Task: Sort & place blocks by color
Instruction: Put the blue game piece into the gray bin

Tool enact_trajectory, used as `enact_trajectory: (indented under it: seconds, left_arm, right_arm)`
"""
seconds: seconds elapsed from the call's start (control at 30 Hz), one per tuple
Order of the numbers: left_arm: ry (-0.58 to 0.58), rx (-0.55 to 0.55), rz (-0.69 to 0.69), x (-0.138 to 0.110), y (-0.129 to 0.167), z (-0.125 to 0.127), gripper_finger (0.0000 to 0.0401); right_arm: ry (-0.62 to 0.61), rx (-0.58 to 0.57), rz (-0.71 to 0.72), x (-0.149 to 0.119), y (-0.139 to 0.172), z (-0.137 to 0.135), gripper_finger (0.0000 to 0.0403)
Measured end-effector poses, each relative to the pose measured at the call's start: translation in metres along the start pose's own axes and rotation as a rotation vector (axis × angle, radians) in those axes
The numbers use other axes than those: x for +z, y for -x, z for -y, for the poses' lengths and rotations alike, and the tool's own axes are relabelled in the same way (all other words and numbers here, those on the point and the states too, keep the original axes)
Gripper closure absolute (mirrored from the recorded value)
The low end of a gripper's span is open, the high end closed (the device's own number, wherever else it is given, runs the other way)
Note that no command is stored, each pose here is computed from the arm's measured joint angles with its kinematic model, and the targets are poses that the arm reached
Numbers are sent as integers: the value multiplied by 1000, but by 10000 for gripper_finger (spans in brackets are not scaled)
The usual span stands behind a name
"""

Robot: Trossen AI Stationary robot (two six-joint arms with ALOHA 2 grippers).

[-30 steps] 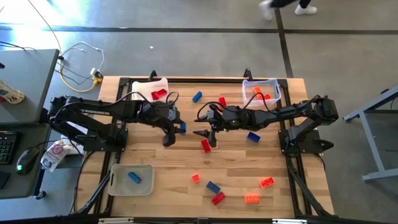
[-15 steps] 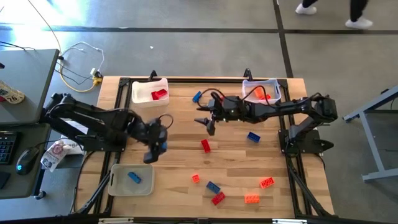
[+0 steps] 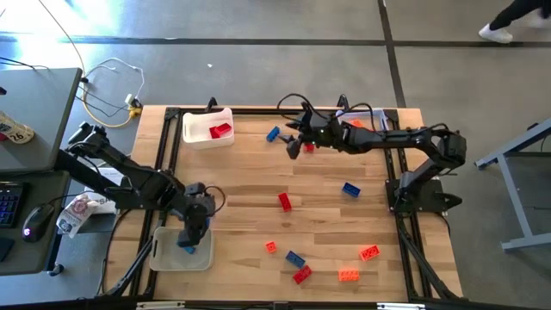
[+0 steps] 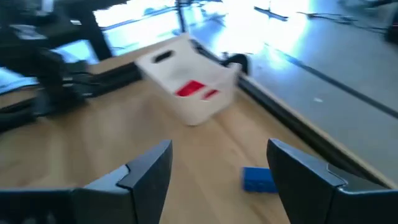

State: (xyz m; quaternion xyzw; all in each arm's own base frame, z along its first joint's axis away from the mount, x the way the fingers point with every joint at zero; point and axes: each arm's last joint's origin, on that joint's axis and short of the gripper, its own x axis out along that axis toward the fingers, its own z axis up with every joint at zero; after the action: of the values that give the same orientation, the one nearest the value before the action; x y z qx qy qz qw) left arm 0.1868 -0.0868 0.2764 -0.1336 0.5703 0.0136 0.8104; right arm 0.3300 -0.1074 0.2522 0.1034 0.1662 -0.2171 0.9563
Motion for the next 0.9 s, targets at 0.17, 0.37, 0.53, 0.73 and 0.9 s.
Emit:
enact_trajectory:
  seconds: [0.17, 0.37, 0.53, 0.73, 0.9]
  left_arm:
    - [29, -53, -55, -11, -2, 12, 288]
    - [118, -52, -168, -33, -24, 13, 280]
    - [183, -42, -202, -44, -41, 9, 281]
    - [204, -28, -221, -51, -51, 5, 280]
    - [212, -18, -227, -53, -54, 3, 271]
  right_arm:
    - [-7, -93, -25, -2, -1, 11, 155]
    - [-38, -140, -80, -7, -1, 18, 155]
    - [-75, -140, -98, -9, 0, 18, 155]
    - [-125, -162, -166, -16, 1, 20, 155]
    - [-149, -188, -196, -20, 2, 21, 155]
